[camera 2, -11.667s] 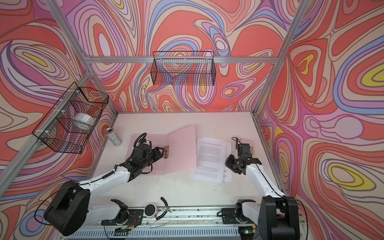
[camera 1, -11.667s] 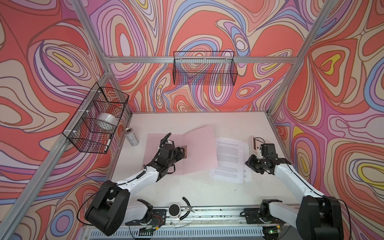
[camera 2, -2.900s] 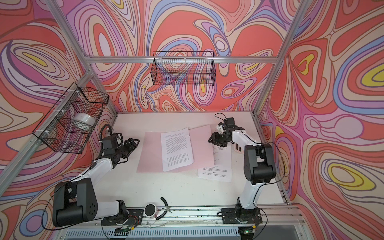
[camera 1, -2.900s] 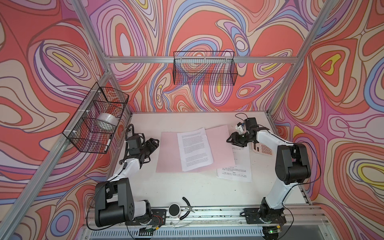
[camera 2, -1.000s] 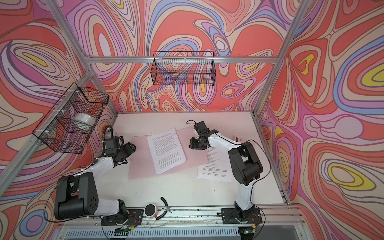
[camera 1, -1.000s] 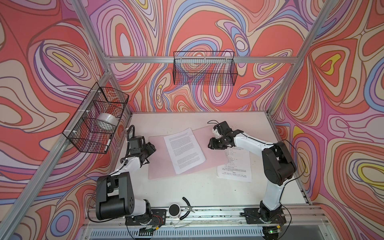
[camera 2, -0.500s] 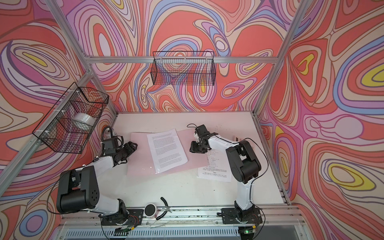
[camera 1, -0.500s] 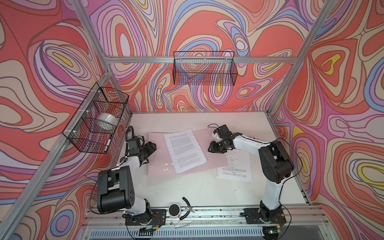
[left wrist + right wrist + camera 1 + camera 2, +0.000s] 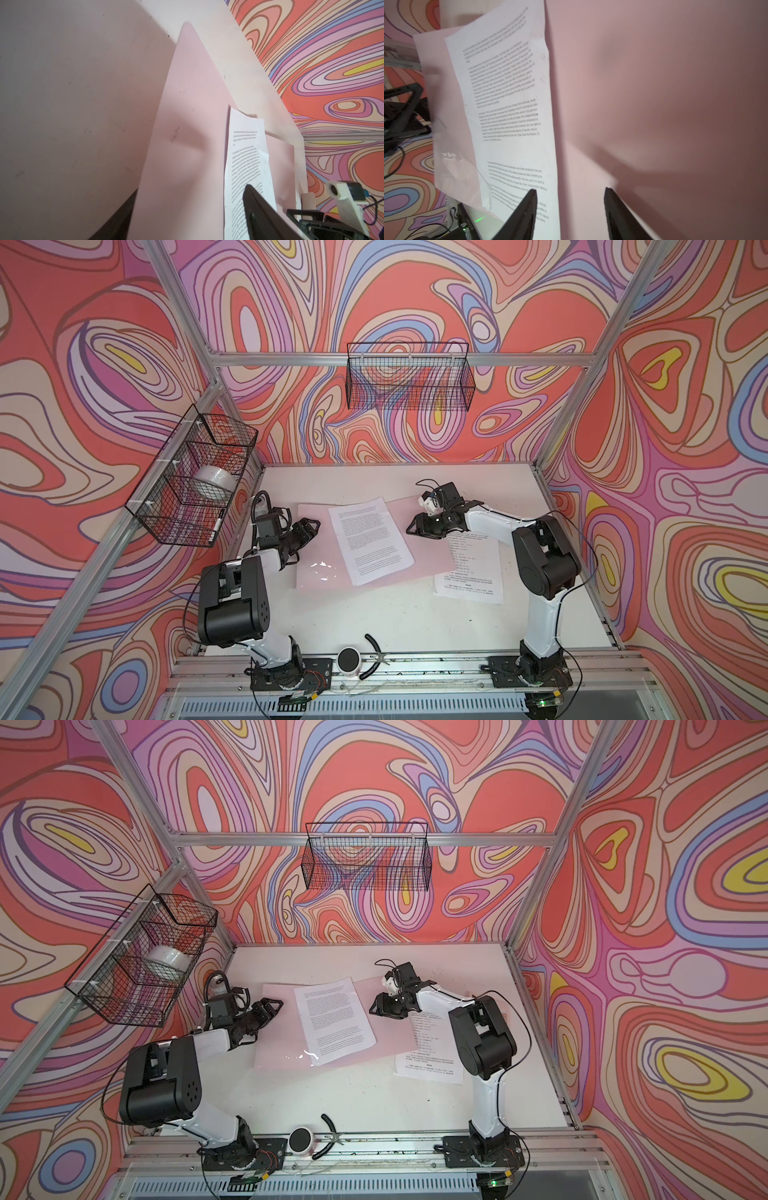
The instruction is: Put the files into the folder
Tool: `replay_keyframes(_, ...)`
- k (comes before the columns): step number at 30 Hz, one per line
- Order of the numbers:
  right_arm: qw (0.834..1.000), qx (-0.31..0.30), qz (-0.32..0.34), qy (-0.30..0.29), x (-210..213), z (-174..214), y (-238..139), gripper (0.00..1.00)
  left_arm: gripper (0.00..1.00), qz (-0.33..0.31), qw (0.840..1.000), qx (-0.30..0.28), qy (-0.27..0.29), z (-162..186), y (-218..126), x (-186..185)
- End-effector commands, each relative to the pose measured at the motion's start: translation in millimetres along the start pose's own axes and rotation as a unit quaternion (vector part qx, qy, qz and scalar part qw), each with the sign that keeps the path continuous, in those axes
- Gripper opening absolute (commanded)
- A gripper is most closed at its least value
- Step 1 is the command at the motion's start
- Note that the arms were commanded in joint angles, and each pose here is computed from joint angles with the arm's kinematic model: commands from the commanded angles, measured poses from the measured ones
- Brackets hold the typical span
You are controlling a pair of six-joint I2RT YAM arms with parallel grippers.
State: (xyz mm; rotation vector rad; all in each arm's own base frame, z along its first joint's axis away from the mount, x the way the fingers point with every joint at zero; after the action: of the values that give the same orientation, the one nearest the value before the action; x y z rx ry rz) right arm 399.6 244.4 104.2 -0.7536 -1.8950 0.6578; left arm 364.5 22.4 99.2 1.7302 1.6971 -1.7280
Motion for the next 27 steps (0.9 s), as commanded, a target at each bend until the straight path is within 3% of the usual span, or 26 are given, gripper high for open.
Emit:
replay_keyframes(1, 0.998, -0.011, -0.055, -0.013, 8.4, -24.8, 13.4, 0.56, 0.73, 0.034, 0.999, 0.001, 0.017, -11.4, 6.2, -9.5)
replay_keyframes(11, 0.997, 0.008, -0.081, -0.017, 2.1, -59.7, 49.7, 0.54, 0.73, 0.063, 0.998, 0.026, 0.016, -12.2, 16.5, -12.7)
replay_keyframes(27, 0.988, 0.045, -0.147, -0.003, 11.1, -50.3, 78.0, 0.49, 0.73, 0.074, 0.997, 0.033, 0.006, -11.4, 20.2, -11.6)
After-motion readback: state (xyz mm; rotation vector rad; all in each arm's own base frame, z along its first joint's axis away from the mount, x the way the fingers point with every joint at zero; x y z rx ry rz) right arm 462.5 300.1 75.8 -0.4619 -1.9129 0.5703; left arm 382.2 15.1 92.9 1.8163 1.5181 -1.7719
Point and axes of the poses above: each gripper's point midway between its finger pads, its own y axis out along the fingers, its own x axis along the line the jaws close on, z = x × y, the point moved 5 cm from there along -y, back along the fingers, and after that the axes turned 9 degrees about -y, right-handed, at the moved point
